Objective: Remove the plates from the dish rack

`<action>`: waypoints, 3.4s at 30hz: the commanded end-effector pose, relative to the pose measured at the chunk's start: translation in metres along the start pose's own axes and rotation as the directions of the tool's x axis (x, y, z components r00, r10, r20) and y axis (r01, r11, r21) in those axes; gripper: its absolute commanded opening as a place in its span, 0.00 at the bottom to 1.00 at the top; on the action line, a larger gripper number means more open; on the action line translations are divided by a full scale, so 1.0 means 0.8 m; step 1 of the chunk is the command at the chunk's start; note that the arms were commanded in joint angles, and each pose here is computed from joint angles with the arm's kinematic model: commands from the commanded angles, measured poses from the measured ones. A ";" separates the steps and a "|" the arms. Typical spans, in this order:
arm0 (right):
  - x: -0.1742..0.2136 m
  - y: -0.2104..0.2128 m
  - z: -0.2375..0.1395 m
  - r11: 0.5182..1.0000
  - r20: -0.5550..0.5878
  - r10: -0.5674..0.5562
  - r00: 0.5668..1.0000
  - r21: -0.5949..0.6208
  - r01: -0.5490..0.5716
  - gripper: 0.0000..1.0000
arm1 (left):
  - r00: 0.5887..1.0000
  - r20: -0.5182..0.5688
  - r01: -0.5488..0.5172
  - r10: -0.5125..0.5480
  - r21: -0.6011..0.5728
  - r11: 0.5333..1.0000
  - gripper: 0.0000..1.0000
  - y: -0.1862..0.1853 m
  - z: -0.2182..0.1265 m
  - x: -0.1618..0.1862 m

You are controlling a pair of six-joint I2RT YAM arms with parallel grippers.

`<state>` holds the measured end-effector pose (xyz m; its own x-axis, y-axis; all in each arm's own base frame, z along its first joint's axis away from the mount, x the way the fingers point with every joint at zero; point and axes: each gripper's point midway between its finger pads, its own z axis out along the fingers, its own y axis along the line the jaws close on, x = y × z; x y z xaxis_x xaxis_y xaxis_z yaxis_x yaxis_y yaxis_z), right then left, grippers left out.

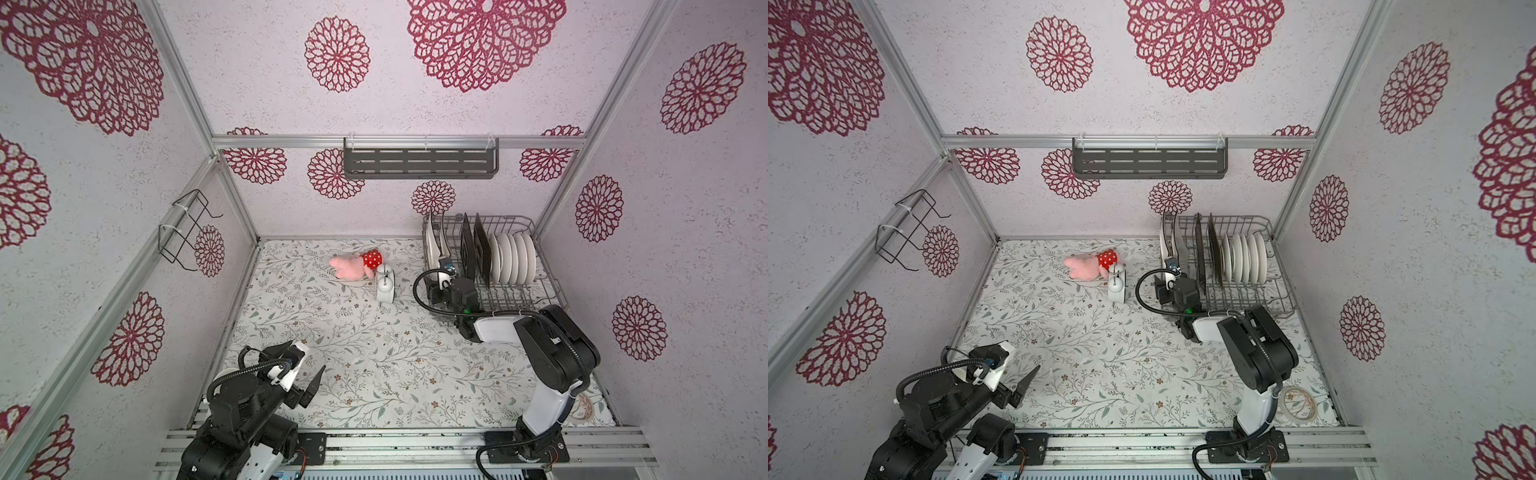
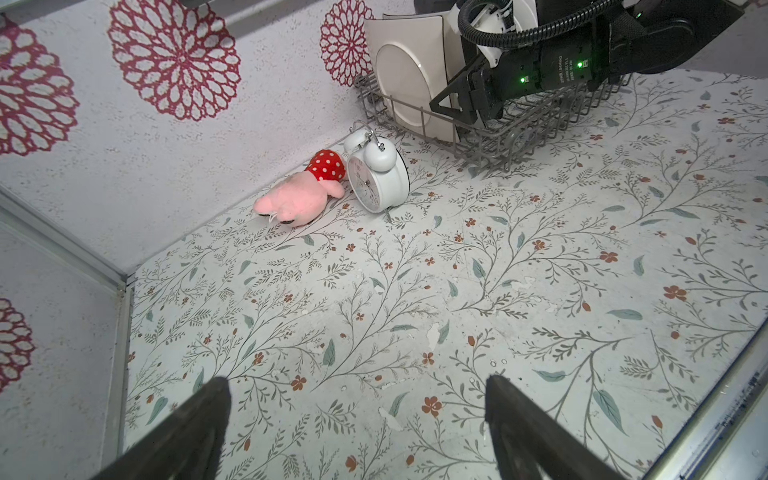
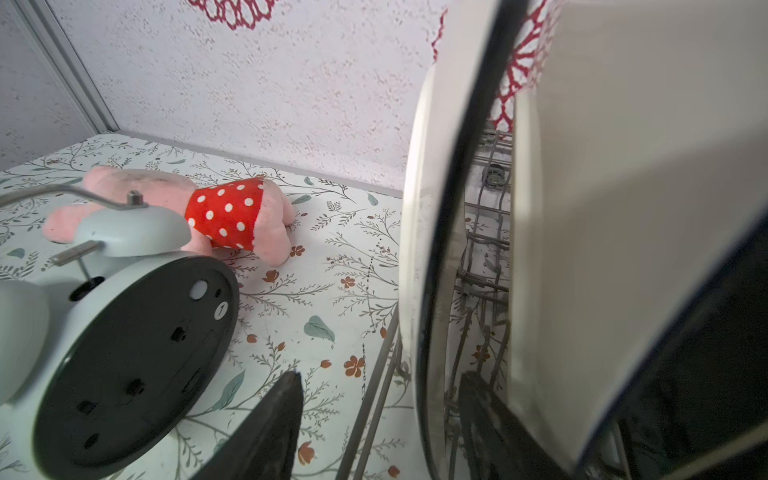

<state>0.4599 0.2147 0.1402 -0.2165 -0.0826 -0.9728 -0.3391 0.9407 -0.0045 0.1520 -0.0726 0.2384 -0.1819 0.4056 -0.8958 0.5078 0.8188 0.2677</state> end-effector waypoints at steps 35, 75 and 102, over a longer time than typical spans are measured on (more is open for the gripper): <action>-0.048 -0.038 0.025 0.991 0.337 -0.004 0.941 0.129 -0.042 0.41 | 0.993 -0.113 0.014 -0.018 -0.034 0.999 0.97 0.013 0.031 0.014; -0.045 -0.023 0.068 0.996 0.335 -0.057 0.940 0.087 0.029 0.29 | 0.988 -0.152 0.023 -0.026 -0.024 0.999 0.97 0.011 0.042 0.018; -0.072 -0.014 0.052 0.998 0.357 -0.050 0.933 0.052 0.034 0.07 | 0.995 -0.101 0.010 -0.012 -0.021 1.000 0.97 0.009 0.033 0.011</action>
<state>0.5207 0.2150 0.1529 0.0863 -0.0318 -0.9958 -0.2459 0.9679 -0.0523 0.1759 -0.0698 0.2193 -0.3070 0.4306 -0.8487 0.4752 0.8420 0.2553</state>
